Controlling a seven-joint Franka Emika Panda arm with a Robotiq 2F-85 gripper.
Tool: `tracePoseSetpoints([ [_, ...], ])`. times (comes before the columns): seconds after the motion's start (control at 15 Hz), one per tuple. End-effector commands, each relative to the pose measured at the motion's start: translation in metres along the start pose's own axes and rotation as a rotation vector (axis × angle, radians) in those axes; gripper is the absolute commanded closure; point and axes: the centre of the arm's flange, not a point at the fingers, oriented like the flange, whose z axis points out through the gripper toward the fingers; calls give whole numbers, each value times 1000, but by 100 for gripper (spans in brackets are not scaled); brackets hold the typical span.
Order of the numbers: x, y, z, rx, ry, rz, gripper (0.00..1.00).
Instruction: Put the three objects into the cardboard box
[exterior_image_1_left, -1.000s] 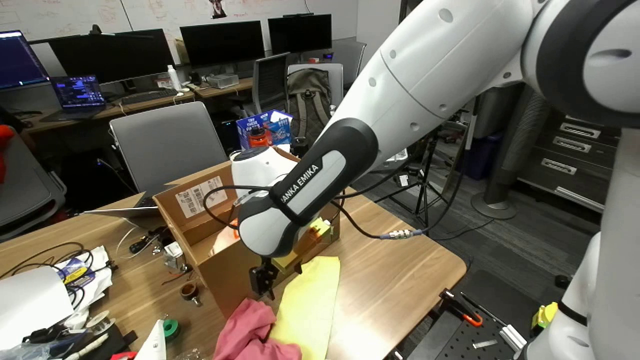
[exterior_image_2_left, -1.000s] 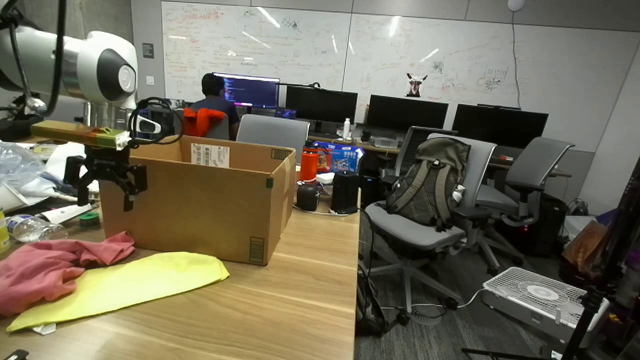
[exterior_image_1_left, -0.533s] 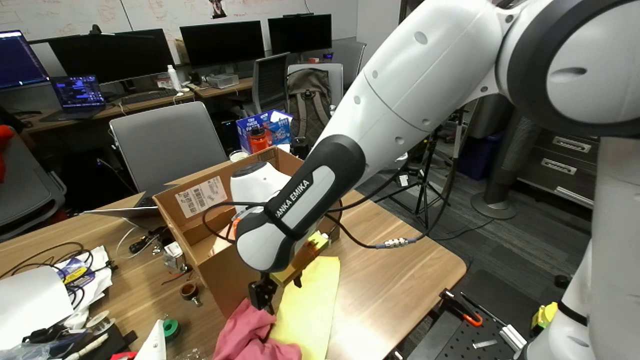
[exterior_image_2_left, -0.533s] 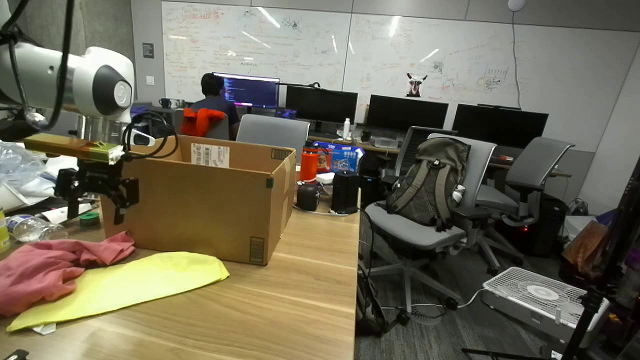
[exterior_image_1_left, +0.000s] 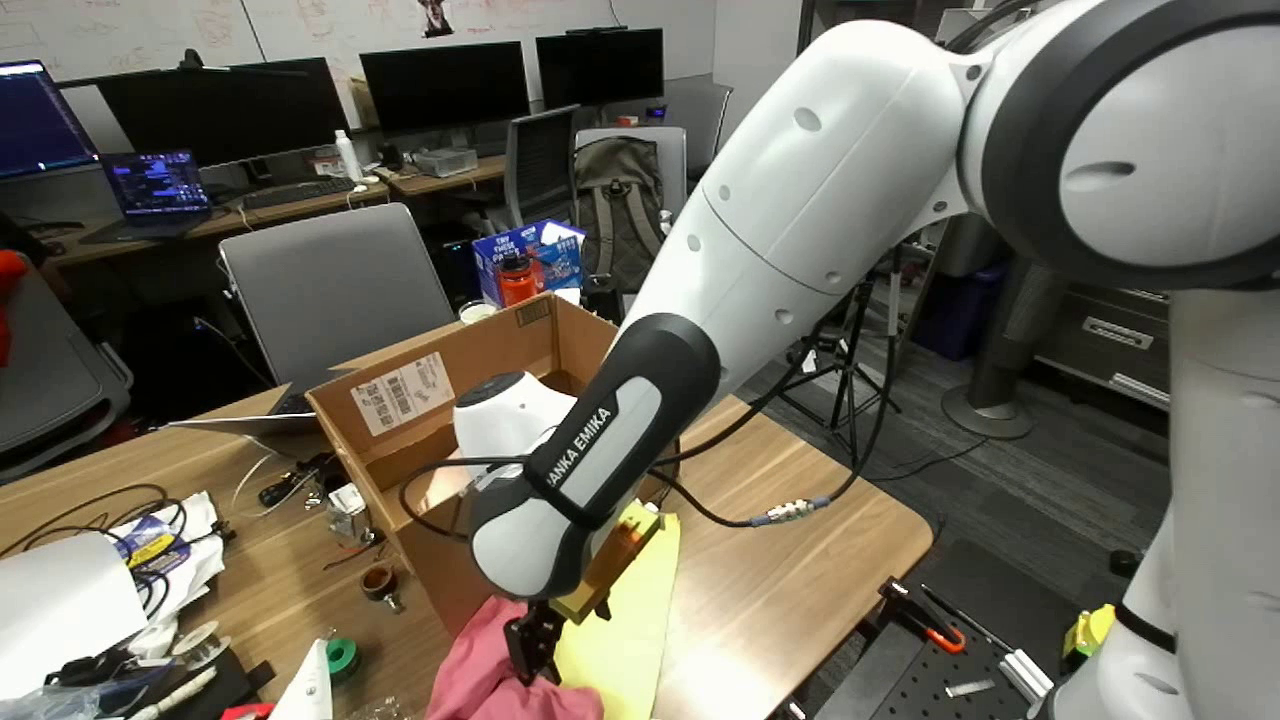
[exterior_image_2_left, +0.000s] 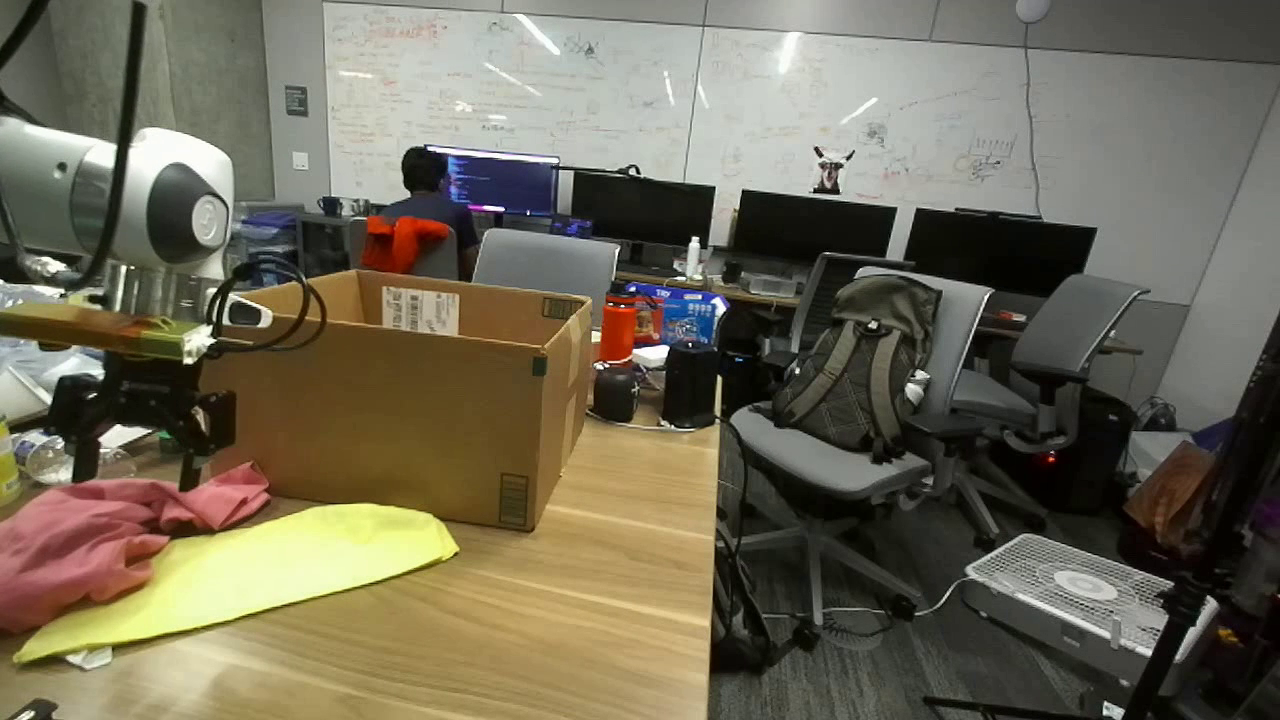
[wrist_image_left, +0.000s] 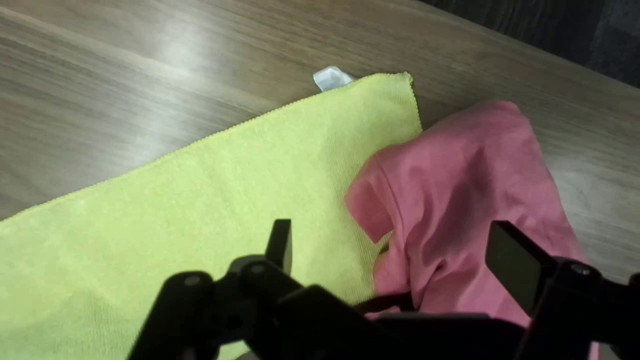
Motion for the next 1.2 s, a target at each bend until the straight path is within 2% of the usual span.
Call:
tracePoseSetpoints([
  [0.0,-5,2,8,0,-30,-36,0],
  [0.33,6,15,22,-15,-15,-3,0],
  [0.73,7,-4,33,1,10,-40,0],
  [1.13,-6,-39,34,106,-66,-106,0],
])
